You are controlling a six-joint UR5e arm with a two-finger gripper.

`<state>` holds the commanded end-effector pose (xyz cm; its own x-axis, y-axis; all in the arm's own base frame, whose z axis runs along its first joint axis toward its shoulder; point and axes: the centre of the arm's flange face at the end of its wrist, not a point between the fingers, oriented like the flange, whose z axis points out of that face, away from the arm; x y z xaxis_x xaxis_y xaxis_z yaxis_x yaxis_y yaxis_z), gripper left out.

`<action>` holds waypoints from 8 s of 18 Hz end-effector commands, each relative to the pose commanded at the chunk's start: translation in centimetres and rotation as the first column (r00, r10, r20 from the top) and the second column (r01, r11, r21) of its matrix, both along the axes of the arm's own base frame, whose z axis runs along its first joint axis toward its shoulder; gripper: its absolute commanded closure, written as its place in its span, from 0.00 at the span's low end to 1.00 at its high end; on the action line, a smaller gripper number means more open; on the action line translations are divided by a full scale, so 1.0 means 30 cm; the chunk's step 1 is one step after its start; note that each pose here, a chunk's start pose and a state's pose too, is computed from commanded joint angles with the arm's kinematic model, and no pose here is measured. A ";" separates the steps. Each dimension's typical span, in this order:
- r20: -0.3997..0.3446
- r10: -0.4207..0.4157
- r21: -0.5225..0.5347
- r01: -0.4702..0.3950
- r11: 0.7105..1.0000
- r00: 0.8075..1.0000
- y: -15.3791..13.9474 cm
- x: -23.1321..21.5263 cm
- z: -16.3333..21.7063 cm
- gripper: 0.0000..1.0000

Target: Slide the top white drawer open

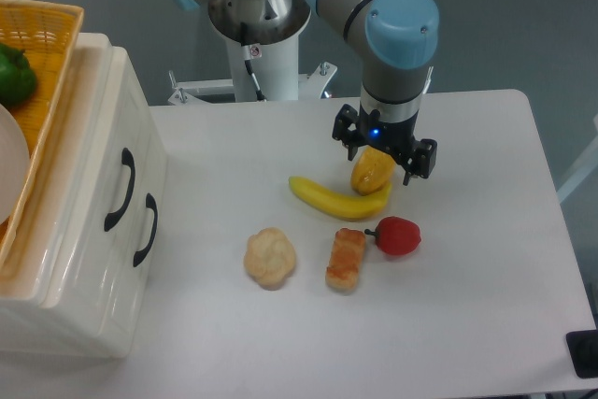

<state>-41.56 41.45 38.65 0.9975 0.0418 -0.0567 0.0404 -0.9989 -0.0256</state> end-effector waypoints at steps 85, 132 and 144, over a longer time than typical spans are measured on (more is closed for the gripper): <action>0.443 0.385 0.044 -0.448 0.893 0.810 0.503 0.708 -0.021 0.00; 0.364 0.440 0.005 -0.474 0.880 0.821 0.457 0.596 -0.037 0.00; 0.311 0.396 0.027 -0.425 0.905 0.864 0.418 0.522 -0.025 0.00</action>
<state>-25.90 53.99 37.89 0.8594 0.4418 0.2574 0.4661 -0.8839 -0.0391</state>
